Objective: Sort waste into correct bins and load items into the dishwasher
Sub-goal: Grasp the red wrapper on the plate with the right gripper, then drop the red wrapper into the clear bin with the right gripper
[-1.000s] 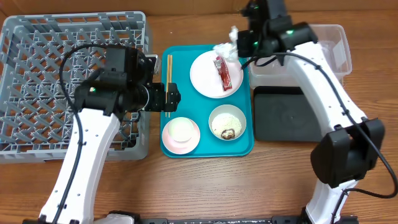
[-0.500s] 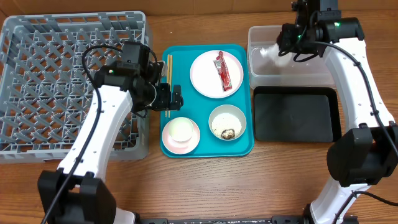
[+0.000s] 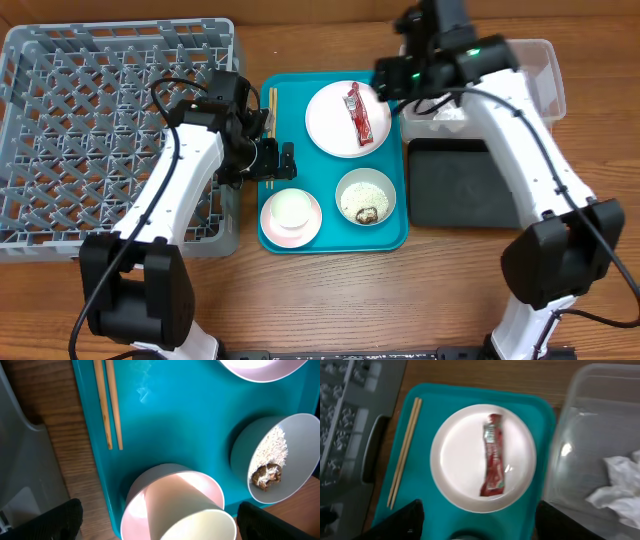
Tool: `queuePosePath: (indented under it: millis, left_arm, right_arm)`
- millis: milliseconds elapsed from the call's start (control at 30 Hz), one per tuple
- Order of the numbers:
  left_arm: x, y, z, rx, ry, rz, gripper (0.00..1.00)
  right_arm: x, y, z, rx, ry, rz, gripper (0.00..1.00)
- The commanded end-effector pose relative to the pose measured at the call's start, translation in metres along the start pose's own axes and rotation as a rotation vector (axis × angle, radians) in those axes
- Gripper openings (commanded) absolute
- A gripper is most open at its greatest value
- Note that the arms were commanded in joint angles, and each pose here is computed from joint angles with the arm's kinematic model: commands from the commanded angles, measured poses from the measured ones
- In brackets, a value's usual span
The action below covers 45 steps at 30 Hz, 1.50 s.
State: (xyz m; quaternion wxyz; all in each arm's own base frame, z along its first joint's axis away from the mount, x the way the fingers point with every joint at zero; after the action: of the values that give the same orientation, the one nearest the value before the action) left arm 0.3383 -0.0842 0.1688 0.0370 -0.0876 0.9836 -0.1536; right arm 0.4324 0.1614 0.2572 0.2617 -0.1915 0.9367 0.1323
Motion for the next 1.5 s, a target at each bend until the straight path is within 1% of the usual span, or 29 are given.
queuePosePath:
  millis: [0, 167, 300, 333, 367, 400, 567, 600, 667, 733, 767, 867, 933, 1033, 1167, 1233, 1333, 1467]
  left_arm:
    - [-0.003, -0.001, 0.001, -0.005, -0.002, 0.021, 1.0]
    - [-0.003, -0.001, 0.001, -0.005, -0.002, 0.022, 1.0]
    - [-0.003, -0.001, 0.001, -0.005, -0.002, 0.022, 1.0]
    - [-0.003, -0.001, 0.001, -0.005, -0.002, 0.021, 1.0]
    - [-0.003, -0.001, 0.001, -0.005, -0.002, 0.021, 1.0]
    - [-0.003, -0.001, 0.001, -0.005, -0.002, 0.021, 1.0]
    - [-0.003, -0.001, 0.001, -0.005, -0.002, 0.021, 1.0]
    - [-0.003, -0.001, 0.001, -0.005, -0.002, 0.022, 1.0]
    - [-0.003, -0.001, 0.001, -0.005, -0.002, 0.022, 1.0]
    - [-0.003, -0.001, 0.001, -0.005, -0.002, 0.022, 1.0]
    - [-0.003, -0.001, 0.001, -0.005, -0.002, 0.022, 1.0]
    - [-0.003, -0.001, 0.001, -0.005, -0.002, 0.021, 1.0]
    - [-0.003, -0.001, 0.001, -0.005, -0.002, 0.022, 1.0]
    - [-0.003, -0.001, 0.001, -0.005, -0.002, 0.022, 1.0]
    - [-0.003, -0.001, 0.001, -0.005, -0.002, 0.022, 1.0]
    - [-0.003, -0.001, 0.001, -0.005, -0.002, 0.022, 1.0]
    - [-0.003, -0.001, 0.001, -0.005, -0.002, 0.022, 1.0]
    - [-0.003, -0.001, 0.001, -0.005, -0.002, 0.021, 1.0]
  right_arm:
    - [0.001, 0.012, 0.016, 0.079, 0.026, -0.046, 0.72]
    - [0.012, 0.006, 0.061, 0.167, 0.094, -0.063, 0.68]
    - [0.02, 0.0, 0.092, 0.157, 0.13, -0.052, 0.65]
    - [0.023, 0.0, 0.1, 0.141, 0.145, -0.05, 0.62]
    - [0.027, 0.001, 0.108, 0.124, 0.16, -0.047, 0.57]
    - [0.031, 0.001, 0.117, 0.11, 0.176, -0.046, 0.54]
    - [0.049, -0.003, 0.155, 0.116, 0.241, -0.047, 0.49]
    - [0.052, -0.004, 0.16, 0.116, 0.247, -0.046, 0.45]
    - [0.054, -0.005, 0.164, 0.115, 0.252, -0.045, 0.24]
    - [0.052, -0.005, 0.164, 0.115, 0.245, -0.046, 0.15]
    - [0.05, -0.004, 0.161, 0.115, 0.241, -0.046, 0.04]
    - [0.041, 0.001, 0.146, 0.094, 0.241, -0.043, 0.04]
    - [0.03, 0.006, 0.128, 0.07, 0.225, -0.042, 0.04]
    - [0.011, 0.01, 0.091, 0.064, 0.176, -0.017, 0.04]
    - [-0.012, 0.004, 0.031, 0.085, 0.083, 0.09, 0.04]
    - [-0.017, -0.005, 0.006, 0.098, 0.044, 0.156, 0.04]
    - [-0.016, -0.026, -0.017, 0.129, 0.023, 0.216, 0.04]
    - [0.002, -0.068, -0.023, 0.177, 0.081, 0.31, 0.04]
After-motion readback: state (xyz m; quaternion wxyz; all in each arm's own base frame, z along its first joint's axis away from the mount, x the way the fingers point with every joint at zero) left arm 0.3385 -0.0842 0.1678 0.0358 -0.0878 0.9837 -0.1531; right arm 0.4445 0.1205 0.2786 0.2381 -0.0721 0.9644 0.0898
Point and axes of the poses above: each gripper's point midway between its finger pads, its own z axis out along the fingers, its own y axis along the line the jaws close on, x = y × z, the point moved 7 cm from there along -z, back along the fingers, and after that the axes turned 12 degrees about -z, right-handed, at the moved point
